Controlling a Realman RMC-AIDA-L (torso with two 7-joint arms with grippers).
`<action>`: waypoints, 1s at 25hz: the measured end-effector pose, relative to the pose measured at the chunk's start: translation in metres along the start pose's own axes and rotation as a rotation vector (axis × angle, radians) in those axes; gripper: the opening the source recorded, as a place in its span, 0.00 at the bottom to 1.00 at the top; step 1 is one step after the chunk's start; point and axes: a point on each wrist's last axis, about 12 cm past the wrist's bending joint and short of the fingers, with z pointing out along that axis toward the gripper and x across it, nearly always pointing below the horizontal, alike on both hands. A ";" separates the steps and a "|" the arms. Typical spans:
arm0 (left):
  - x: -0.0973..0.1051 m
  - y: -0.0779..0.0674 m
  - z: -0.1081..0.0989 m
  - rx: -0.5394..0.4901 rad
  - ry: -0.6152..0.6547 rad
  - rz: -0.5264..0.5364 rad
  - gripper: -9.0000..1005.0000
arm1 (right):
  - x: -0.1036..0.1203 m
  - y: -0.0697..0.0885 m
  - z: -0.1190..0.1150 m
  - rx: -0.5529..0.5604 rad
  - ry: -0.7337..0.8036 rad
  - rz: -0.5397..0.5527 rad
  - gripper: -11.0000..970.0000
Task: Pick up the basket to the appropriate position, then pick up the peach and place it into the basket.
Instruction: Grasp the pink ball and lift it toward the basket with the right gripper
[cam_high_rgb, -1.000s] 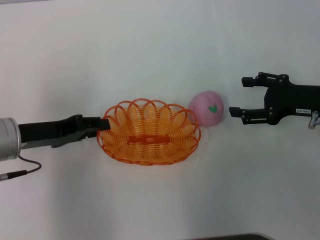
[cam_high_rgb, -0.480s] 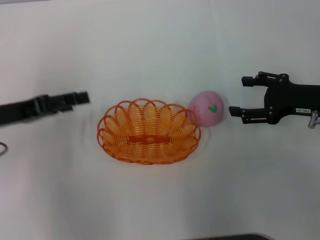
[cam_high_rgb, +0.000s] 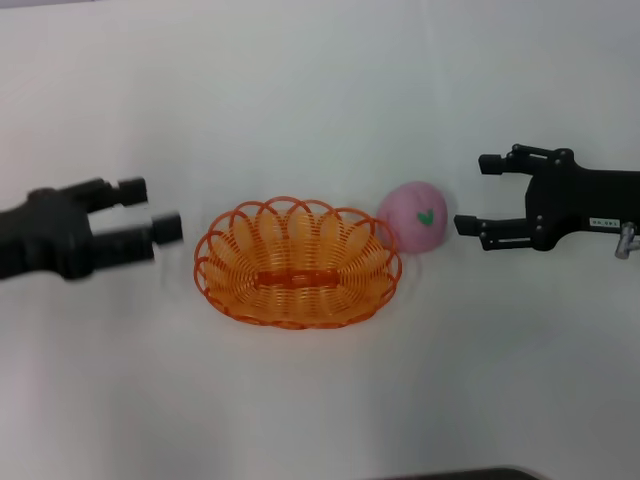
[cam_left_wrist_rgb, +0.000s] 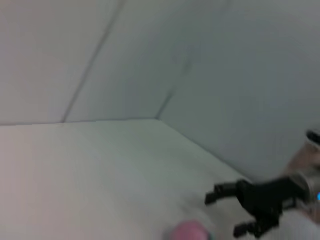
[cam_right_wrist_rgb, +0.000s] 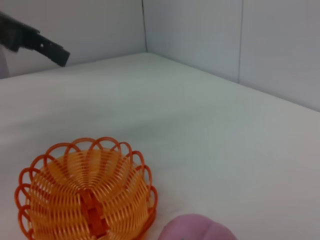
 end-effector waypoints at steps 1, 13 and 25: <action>0.002 -0.001 0.001 0.013 0.020 0.053 0.83 | 0.000 0.000 0.000 -0.002 0.000 0.000 0.96; 0.044 -0.012 -0.005 0.066 0.066 0.370 0.83 | 0.000 0.001 0.001 -0.005 -0.004 0.004 0.96; 0.080 -0.011 0.003 0.070 0.139 0.307 0.83 | 0.003 0.003 0.000 -0.006 0.002 0.007 0.96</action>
